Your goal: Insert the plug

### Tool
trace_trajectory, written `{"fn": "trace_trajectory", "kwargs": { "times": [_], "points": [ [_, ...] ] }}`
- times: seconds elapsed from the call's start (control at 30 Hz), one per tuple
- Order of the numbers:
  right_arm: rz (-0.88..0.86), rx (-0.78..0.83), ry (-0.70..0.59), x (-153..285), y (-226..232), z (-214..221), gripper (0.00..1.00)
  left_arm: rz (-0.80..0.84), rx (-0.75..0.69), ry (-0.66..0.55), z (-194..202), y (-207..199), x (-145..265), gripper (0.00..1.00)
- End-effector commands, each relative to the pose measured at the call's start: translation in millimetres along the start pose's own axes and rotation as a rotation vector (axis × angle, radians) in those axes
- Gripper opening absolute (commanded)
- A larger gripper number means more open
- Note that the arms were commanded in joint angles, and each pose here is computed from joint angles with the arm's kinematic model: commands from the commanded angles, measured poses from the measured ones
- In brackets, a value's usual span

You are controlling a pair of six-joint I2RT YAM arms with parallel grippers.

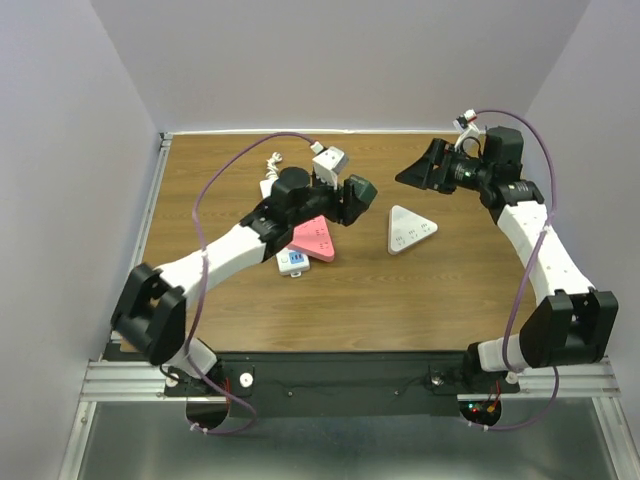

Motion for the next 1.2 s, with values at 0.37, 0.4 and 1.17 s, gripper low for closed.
{"fn": "trace_trajectory", "kwargs": {
  "times": [0.37, 0.4, 1.17],
  "points": [
    [-0.657, 0.439, 0.179, 70.8, 103.6, 30.4, 1.00, 0.634, -0.361, -0.333, -48.9, -81.3, 130.8, 0.00],
    [-0.677, 0.459, 0.189, 72.6, 106.5, 35.0, 1.00, 0.644, -0.368, -0.342, -50.0, -82.9, 133.9, 0.00],
    [-0.922, 0.623, 0.364, 44.2, 168.6, 115.1, 1.00, 0.790, -0.305, -0.384, -53.4, -98.3, 158.4, 0.00]
  ]
}}
Point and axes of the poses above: each gripper's point midway between its finger pads, its own x axis back along the fingers, its own y axis along the line the jaws close on, z = x × y, the point moved 6 cm from there along x, back along the fingers, and after that the axes turned 10 degrees about -x, right-handed, at the moved point
